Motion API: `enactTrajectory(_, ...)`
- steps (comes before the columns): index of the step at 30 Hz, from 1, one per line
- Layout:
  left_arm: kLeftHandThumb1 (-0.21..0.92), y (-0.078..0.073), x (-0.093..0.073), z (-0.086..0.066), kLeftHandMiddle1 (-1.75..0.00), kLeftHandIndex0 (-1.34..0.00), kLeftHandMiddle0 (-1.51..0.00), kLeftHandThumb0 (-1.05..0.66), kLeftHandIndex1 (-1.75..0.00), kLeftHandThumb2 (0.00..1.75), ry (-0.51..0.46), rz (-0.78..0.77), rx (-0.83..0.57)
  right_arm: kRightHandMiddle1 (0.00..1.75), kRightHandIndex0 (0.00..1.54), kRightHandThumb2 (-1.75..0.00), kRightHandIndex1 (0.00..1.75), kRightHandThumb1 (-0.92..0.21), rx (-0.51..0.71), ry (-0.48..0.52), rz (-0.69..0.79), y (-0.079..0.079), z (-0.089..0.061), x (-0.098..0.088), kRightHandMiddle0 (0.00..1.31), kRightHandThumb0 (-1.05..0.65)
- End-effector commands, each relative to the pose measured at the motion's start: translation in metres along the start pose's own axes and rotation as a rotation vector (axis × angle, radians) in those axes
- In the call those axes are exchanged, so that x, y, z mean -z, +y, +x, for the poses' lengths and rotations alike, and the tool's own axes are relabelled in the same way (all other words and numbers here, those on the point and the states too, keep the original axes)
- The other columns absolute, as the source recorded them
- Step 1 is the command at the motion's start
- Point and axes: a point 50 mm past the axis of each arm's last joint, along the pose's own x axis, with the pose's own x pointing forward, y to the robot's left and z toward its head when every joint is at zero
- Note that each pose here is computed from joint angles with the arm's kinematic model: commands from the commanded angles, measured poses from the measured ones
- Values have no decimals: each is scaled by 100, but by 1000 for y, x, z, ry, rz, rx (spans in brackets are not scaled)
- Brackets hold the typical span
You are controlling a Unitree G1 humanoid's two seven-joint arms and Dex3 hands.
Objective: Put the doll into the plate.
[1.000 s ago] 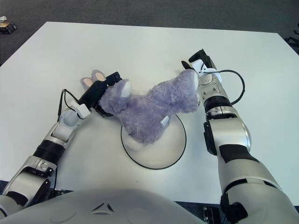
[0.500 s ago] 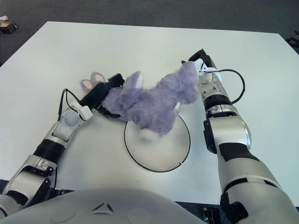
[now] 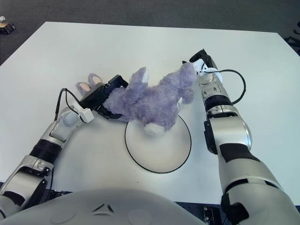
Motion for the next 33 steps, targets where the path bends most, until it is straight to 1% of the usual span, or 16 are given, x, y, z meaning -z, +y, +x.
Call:
enactTrajectory(1, 92, -2, -1, -1, -175, -1, -48, -102, -133, 92, 18, 20, 32, 175, 18, -75, 175, -79, 14, 3, 0, -2, 1, -1, 17, -1)
enactTrajectory(3, 92, -1, -2, -1, -175, -1, -46, -100, -135, 93, 19, 20, 27, 175, 18, -75, 175, -79, 11, 7, -3, -2, 0, 0, 17, -1)
enactTrajectory(4, 92, -1, -3, 0, -175, -1, -46, -98, -136, 92, -9, 8, -20, 175, 18, -75, 175, -79, 2, 11, -6, -2, 0, 2, 17, -1)
enactTrajectory(5, 85, -1, -4, 0, -175, -12, -54, -77, -150, 88, -29, -2, -54, 175, 18, -75, 175, -79, -5, 14, -8, -2, 0, 3, 17, -1)
enactTrajectory(7, 78, -1, -4, 1, -175, -22, -63, -58, -161, 85, -47, -11, -87, 175, 18, -75, 175, -79, -13, 18, -5, -2, 0, 4, 17, -1)
enactTrajectory(9, 73, -1, -3, 1, -175, -29, -70, -47, -168, 83, -46, -9, -84, 175, 18, -75, 175, -79, -14, 18, -4, -2, 0, 5, 17, -1)
enactTrajectory(14, 69, -1, -2, 2, -175, -34, -74, -40, -172, 82, -46, 4, -80, 175, 18, -74, 175, -79, -9, 20, 2, -2, 0, 4, 16, -1)
enactTrajectory(33, 68, 0, -2, 3, -175, -37, -75, -39, -170, 81, -67, 12, -85, 175, 18, -74, 175, -79, 10, 13, 20, -2, 0, 3, 16, -1)
